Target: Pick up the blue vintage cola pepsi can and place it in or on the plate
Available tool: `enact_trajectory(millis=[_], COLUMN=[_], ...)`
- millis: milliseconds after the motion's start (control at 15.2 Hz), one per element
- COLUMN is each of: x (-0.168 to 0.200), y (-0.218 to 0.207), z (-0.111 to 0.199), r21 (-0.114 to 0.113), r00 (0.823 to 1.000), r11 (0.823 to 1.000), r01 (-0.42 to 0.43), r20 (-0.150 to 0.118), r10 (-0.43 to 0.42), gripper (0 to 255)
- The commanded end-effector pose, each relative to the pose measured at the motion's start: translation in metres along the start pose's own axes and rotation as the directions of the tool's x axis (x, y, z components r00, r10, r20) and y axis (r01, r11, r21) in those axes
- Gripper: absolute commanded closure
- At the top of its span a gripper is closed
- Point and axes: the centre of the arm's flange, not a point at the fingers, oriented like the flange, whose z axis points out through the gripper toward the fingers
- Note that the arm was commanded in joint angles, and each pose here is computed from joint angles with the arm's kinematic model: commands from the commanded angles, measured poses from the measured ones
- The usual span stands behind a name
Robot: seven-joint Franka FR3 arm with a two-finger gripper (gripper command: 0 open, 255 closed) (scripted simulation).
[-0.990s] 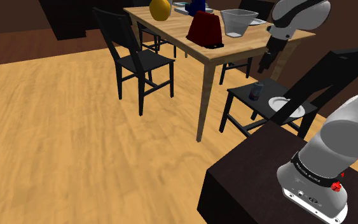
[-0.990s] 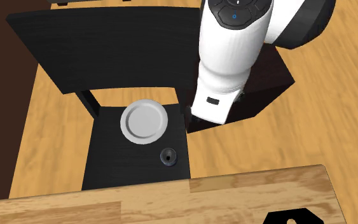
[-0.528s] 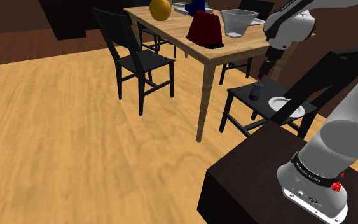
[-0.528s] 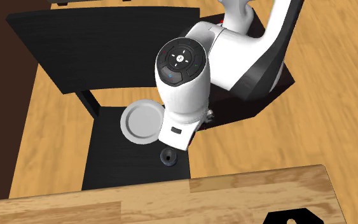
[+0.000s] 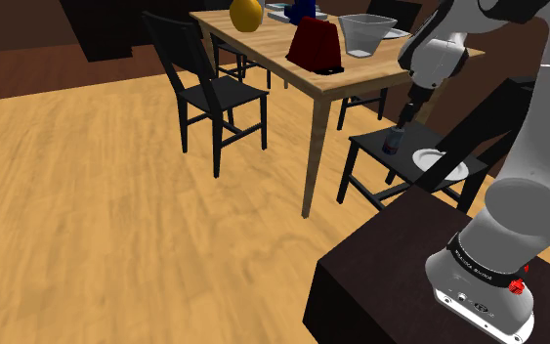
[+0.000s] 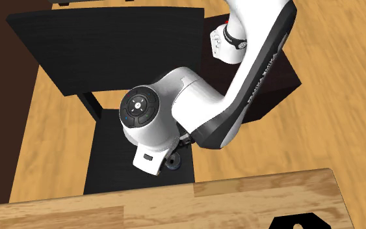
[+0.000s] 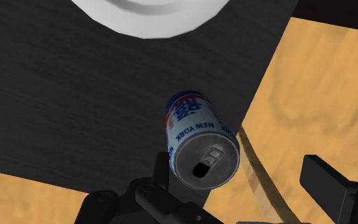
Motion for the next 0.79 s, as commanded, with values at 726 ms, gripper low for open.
enact_trajectory(millis=[726], x=[0.0], y=[0.015], z=[0.054], r21=[0.003], r00=[1.0], r11=[1.0], r01=[-0.001], r20=[-0.002], r10=[0.001], gripper=[0])
